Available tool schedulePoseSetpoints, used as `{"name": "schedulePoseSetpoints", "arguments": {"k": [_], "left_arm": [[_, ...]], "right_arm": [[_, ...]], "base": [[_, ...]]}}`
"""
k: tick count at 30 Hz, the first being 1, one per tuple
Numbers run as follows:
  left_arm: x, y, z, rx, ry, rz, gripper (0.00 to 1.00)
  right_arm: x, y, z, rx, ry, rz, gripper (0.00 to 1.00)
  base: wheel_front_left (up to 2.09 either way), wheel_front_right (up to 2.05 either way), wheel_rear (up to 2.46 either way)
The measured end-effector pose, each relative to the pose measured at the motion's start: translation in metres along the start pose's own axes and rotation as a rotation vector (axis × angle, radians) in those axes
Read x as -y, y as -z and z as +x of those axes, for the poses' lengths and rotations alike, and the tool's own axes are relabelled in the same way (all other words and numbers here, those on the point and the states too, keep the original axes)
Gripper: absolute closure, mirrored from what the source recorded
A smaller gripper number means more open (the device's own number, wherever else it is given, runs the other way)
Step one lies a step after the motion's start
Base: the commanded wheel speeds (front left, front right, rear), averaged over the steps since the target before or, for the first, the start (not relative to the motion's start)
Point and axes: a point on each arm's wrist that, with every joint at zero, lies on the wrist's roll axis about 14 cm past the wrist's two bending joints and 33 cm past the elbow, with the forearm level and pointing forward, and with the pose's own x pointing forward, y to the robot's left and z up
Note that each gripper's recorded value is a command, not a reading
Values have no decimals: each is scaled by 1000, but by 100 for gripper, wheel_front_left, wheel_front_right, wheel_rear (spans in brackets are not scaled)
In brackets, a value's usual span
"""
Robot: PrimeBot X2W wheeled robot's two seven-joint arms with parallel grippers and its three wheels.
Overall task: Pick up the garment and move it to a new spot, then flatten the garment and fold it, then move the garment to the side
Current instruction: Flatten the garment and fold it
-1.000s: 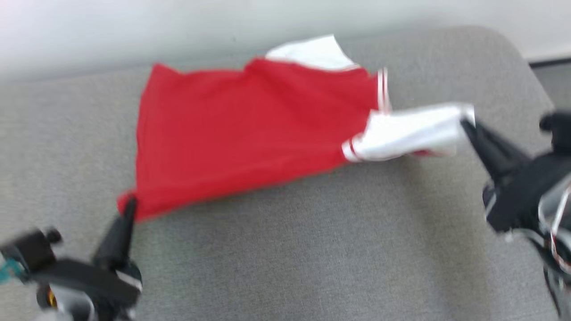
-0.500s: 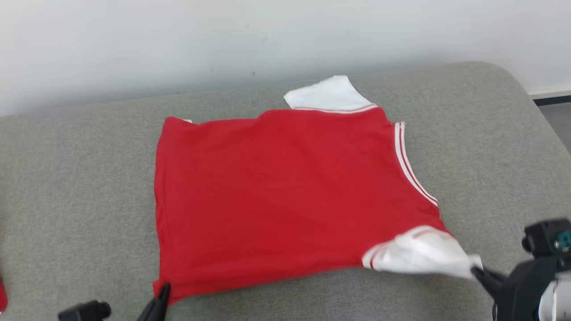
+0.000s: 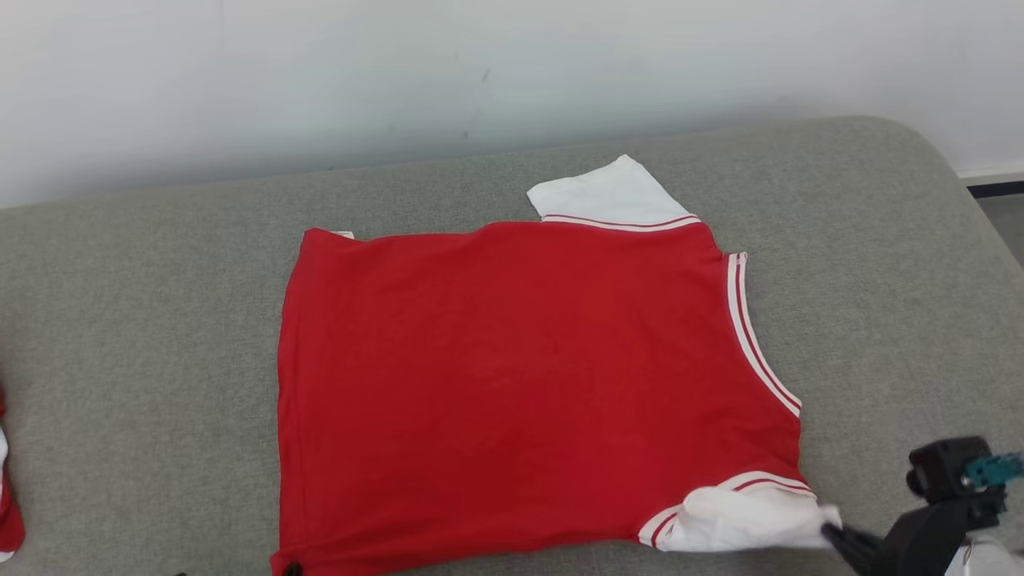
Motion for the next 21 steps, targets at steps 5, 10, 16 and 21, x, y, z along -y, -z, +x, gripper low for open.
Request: {"name": "schedulePoseSetpoints", "arguments": {"k": [5,10,16,21], "left_arm": [[5,-14,9,46,15,-14,100],[16,-47,23,154,41,-65,100],[18,-64,40,188,39,-85,100],[15,-74,56,203,28,-65,100]], "right_arm": [[5,-50,-2,161,30,-133,100],[2,-93,3,293,26,-244,100],[-5,-126,20,403,3,-312,100],[-6,-144,39,451,-14,-359,100]], "base": [[0,0,0],[0,0,0],[0,0,0],[0,0,0]]}}
